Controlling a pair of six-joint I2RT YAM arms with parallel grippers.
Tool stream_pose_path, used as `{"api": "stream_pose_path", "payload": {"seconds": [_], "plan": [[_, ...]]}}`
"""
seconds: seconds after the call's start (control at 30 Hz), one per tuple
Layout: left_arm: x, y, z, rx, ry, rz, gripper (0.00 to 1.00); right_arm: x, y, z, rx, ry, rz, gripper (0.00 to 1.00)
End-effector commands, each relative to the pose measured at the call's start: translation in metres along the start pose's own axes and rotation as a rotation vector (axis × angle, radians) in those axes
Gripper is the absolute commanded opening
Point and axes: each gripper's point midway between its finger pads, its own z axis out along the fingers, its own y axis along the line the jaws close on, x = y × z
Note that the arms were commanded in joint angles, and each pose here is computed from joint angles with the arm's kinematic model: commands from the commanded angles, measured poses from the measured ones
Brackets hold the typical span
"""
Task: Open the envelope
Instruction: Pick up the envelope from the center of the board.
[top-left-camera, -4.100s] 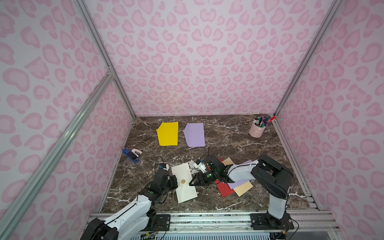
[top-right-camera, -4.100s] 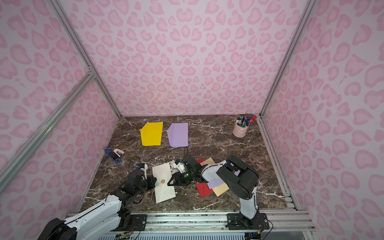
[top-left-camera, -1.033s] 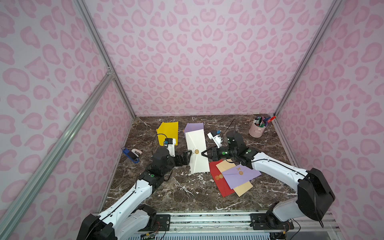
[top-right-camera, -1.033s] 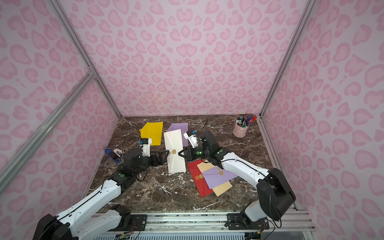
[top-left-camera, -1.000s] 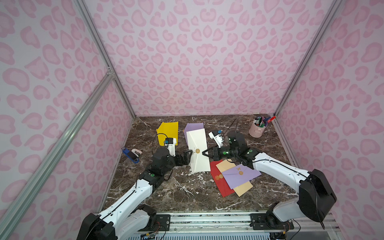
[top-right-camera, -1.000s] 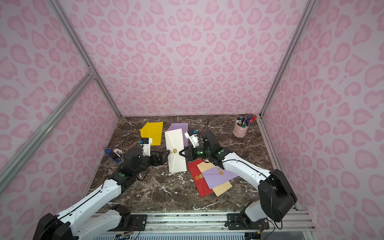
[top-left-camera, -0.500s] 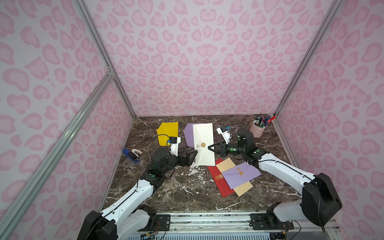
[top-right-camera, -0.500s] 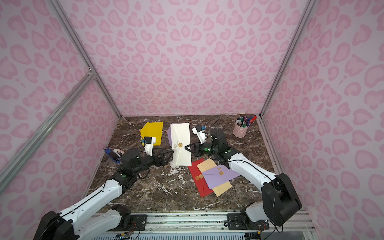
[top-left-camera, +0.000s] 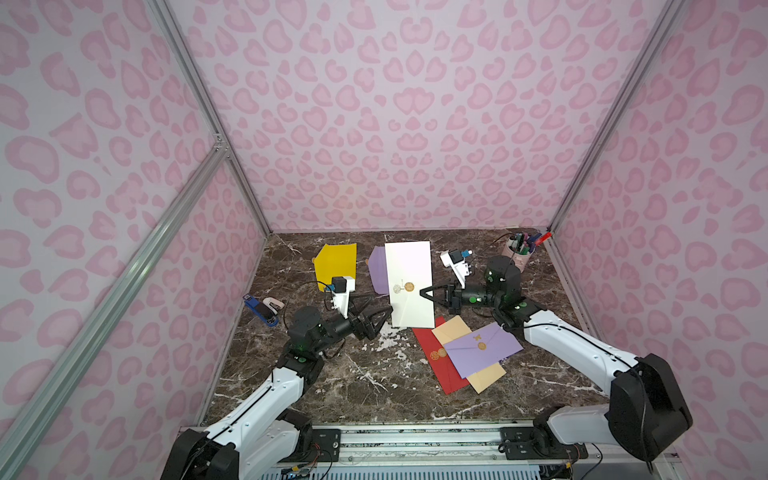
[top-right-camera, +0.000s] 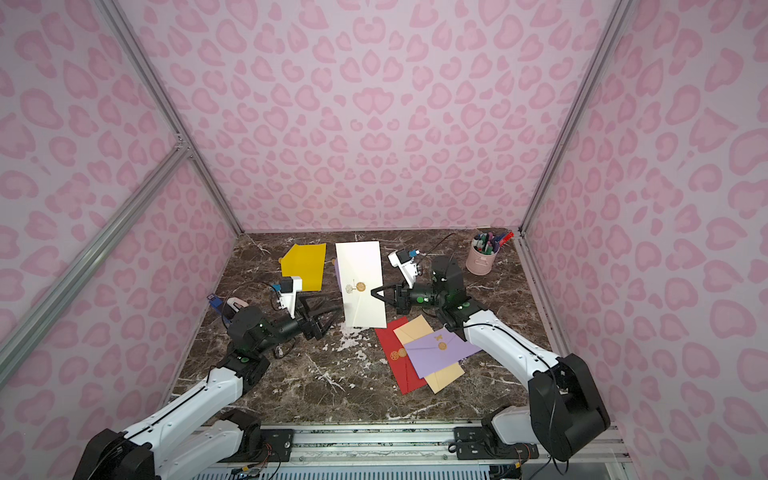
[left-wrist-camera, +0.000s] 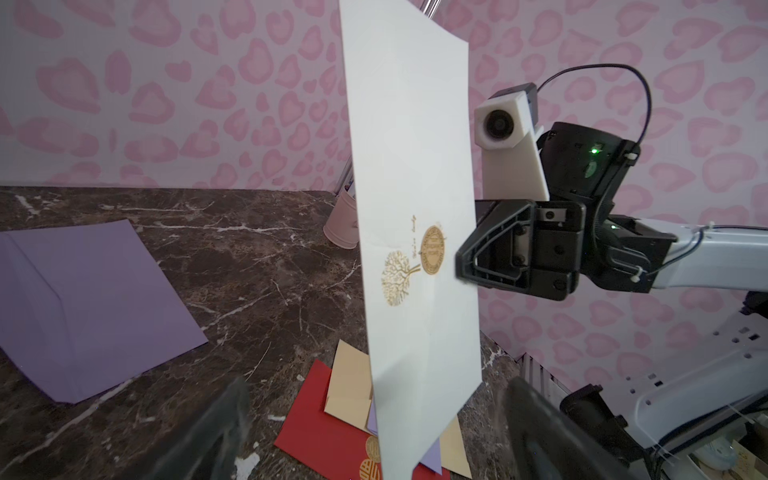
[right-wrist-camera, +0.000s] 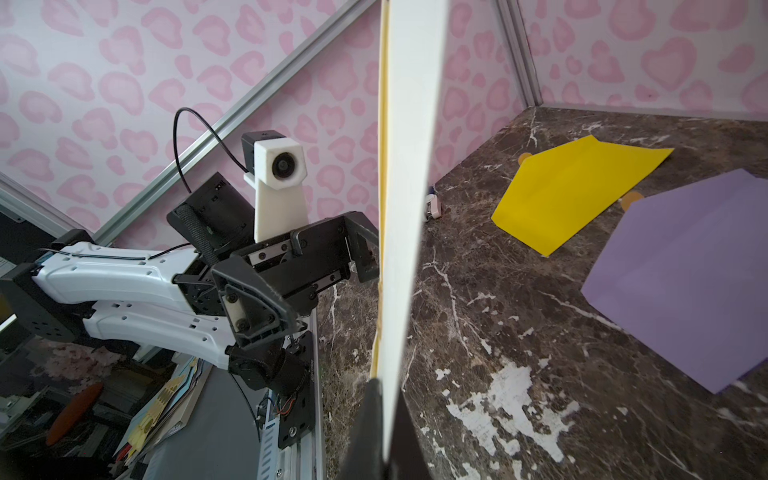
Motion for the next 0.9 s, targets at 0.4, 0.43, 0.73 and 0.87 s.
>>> {"api": "stream_pose_path", "payload": {"seconds": [0.4, 0.43, 0.73, 0.87], "plan": [[-0.009, -0.017, 0.0, 0.077, -0.014, 0.055, 0.97, -0.002, 0.042, -0.006, -0.171, -0.019, -0.125, 0.0], [-0.009, -0.018, 0.0, 0.081, -0.012, 0.056, 0.97, -0.001, 0.045, -0.005, -0.179, -0.016, -0.129, 0.0], [-0.017, -0.04, -0.001, 0.179, -0.013, 0.072, 0.84, 0.009, 0.057, 0.011, -0.232, 0.033, -0.151, 0.0], [-0.015, -0.047, 0.0, 0.208, -0.003, 0.078, 0.57, 0.009, 0.056, 0.015, -0.237, 0.047, -0.155, 0.0]]}}
